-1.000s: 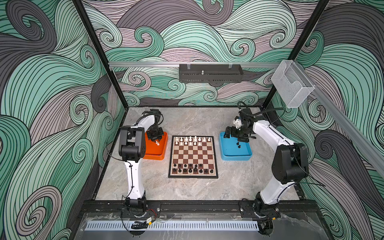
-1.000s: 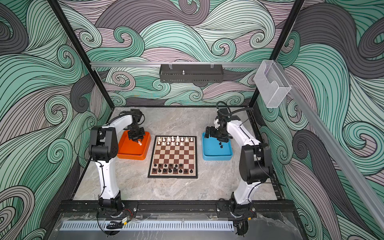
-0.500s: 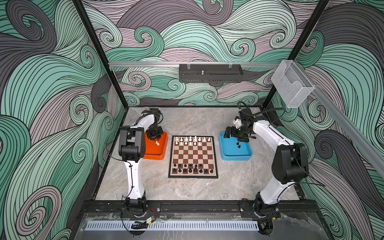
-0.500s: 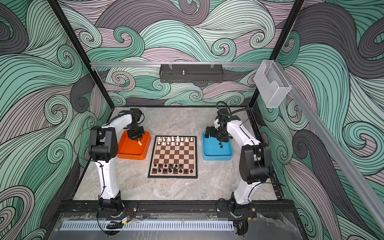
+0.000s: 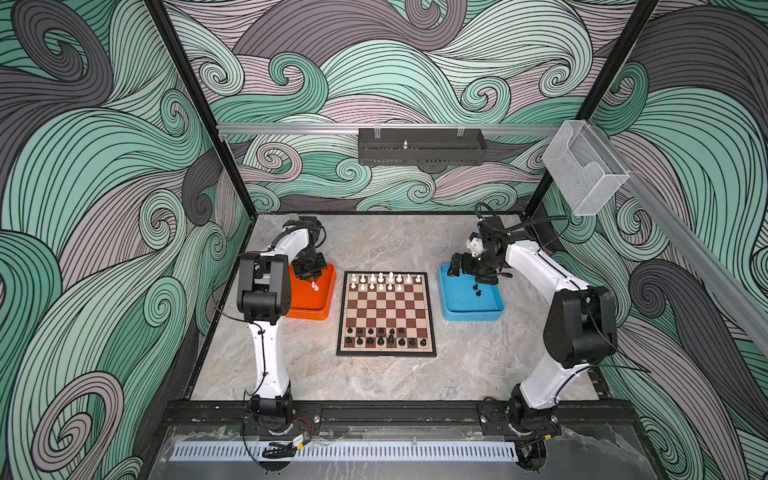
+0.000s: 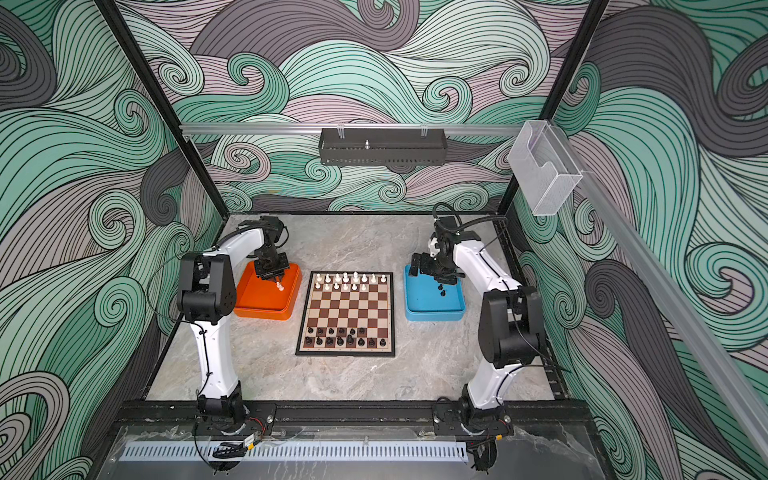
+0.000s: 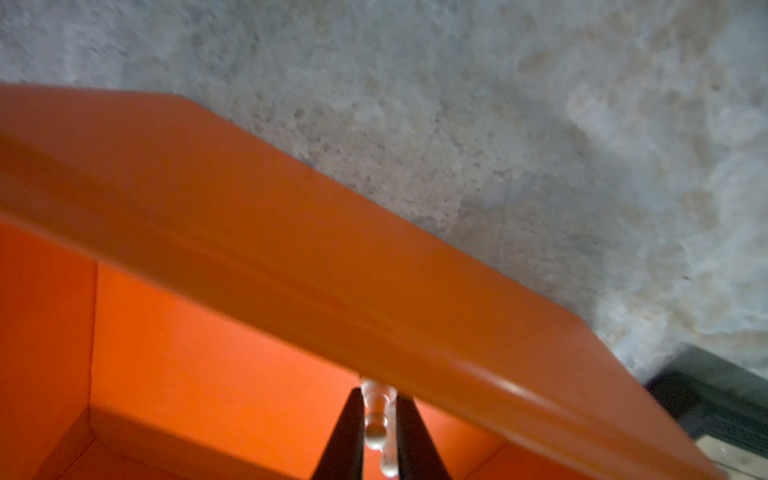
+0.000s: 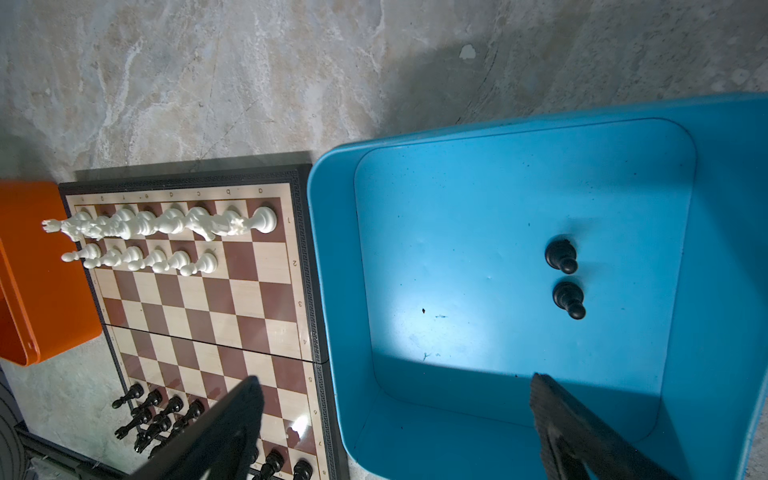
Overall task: Set up the chess pieces on the board
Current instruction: 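Lift the white pawn out of the orange tray with the left gripper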
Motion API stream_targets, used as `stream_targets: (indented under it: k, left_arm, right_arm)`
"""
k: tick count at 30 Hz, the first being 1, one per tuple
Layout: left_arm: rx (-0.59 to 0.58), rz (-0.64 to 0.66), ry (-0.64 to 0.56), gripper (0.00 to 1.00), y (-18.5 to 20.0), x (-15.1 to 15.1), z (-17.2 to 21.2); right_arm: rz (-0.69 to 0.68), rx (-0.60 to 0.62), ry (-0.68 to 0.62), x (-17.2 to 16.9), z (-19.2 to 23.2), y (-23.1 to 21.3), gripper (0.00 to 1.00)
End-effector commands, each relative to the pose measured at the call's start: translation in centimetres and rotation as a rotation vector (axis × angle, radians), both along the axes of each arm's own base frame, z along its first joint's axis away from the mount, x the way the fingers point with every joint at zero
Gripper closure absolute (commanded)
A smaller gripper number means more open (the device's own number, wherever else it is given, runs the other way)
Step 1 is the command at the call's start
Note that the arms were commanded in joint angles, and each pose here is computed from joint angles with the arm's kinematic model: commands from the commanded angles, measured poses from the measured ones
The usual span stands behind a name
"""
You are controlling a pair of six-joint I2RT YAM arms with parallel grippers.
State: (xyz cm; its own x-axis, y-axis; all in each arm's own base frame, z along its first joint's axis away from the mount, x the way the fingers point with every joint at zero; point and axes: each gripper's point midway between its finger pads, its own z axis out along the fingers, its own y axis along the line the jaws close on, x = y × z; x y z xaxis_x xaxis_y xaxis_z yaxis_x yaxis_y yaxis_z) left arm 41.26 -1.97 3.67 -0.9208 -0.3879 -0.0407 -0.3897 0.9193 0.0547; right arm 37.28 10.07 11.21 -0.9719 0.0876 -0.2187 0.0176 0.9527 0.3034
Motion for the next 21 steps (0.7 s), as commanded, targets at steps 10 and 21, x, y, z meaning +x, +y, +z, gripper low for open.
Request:
stream_targets:
  k: [10,21]
  left_arm:
    - [-0.007,-0.013,0.027,0.7,-0.69,-0.94,-0.23]
    - [-0.006,-0.017,0.028,0.78,-0.81,-0.81,-0.28]
  right_arm:
    - [0.002,0.0,0.01,-0.1,-0.04,-0.06,0.0]
    - [0.001,-0.002,0.009,-0.13,-0.03,-0.1,0.0]
